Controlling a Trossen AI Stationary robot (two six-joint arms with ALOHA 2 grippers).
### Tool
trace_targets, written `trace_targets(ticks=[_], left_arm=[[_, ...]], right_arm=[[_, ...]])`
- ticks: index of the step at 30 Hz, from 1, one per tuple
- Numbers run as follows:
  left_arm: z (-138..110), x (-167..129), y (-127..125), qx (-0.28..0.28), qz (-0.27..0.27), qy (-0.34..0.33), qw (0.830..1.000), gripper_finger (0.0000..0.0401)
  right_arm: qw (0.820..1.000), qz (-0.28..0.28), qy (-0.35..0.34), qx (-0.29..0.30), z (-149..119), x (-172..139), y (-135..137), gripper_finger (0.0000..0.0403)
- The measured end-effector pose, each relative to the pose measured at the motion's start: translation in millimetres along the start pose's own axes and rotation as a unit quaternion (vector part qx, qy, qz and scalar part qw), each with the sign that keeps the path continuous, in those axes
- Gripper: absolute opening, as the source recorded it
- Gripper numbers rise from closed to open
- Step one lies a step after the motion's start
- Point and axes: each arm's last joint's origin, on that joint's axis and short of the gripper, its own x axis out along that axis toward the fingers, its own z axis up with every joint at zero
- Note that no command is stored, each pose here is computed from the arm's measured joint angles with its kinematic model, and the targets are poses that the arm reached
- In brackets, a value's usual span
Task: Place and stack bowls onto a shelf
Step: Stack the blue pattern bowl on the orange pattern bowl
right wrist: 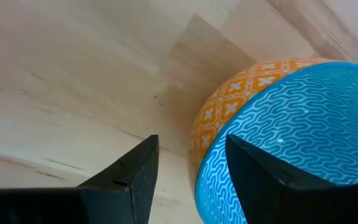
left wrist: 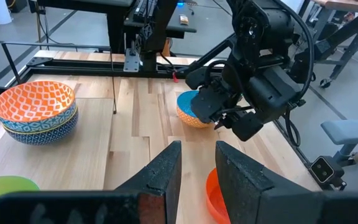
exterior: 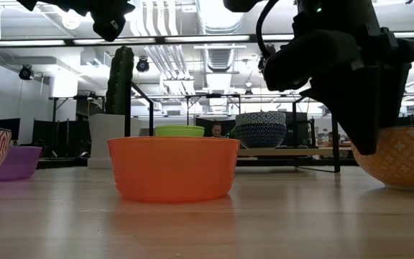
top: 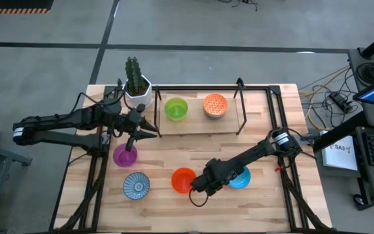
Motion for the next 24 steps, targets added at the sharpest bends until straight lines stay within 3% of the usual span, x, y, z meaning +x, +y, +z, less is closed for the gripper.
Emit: trace_targets(ticks=[24], left_arm=[[0.0,0.0,0.0,0.0,0.0,0.0,1.0,0.0081]], right_arm=[[1.0,0.003,-0.003,0.004,0.3,0.8,0.3,0.0167]])
